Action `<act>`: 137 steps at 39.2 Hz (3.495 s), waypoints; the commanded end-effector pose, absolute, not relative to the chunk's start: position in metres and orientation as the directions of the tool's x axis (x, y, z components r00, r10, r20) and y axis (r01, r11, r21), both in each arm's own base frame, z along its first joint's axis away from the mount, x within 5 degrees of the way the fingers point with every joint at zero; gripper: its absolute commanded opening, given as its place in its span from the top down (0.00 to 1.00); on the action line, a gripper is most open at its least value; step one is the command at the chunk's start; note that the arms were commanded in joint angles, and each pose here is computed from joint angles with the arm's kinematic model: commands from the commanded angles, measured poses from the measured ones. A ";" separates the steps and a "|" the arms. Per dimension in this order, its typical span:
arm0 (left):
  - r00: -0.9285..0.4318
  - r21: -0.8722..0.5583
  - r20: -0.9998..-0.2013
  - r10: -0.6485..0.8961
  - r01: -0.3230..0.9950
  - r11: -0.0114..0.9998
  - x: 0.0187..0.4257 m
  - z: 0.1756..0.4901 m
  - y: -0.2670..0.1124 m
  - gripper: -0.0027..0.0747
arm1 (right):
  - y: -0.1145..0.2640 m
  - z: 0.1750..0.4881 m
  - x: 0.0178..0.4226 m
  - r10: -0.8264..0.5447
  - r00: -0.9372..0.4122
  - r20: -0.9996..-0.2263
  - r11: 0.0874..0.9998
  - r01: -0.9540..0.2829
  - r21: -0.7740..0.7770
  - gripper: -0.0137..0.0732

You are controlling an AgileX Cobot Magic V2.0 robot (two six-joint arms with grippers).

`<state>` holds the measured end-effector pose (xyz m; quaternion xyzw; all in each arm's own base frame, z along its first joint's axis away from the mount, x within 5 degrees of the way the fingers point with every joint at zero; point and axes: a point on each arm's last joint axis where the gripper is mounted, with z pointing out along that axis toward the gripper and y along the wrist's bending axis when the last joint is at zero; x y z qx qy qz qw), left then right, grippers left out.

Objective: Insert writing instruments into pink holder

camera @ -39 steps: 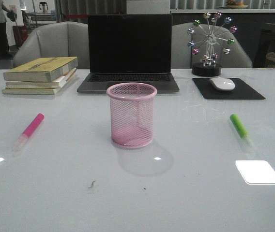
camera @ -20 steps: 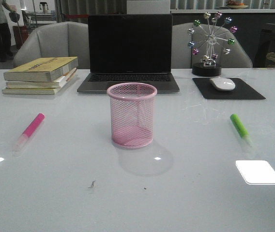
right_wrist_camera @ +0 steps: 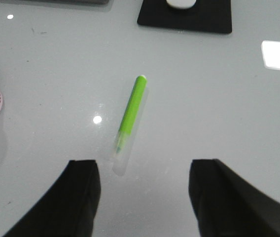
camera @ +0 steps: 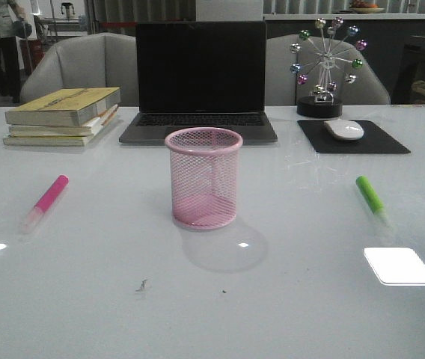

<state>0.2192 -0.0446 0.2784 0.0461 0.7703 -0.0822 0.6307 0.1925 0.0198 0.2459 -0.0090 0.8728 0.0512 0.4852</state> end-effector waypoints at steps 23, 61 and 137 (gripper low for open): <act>-0.342 -0.090 -0.939 -0.023 0.183 0.979 0.295 0.322 -0.064 0.46 | 0.037 0.263 0.306 0.040 -0.747 -0.664 0.988 -0.071 0.140 0.26; -0.374 -0.096 -0.927 -0.021 0.181 0.979 0.294 0.319 -0.064 0.46 | 0.035 0.181 0.391 0.058 -0.905 -0.421 0.988 -0.008 0.153 0.26; -0.379 -0.095 -0.925 -0.020 0.181 0.979 0.294 0.319 -0.064 0.46 | 0.187 0.276 0.325 0.049 -0.119 -0.992 0.899 -0.428 0.096 0.78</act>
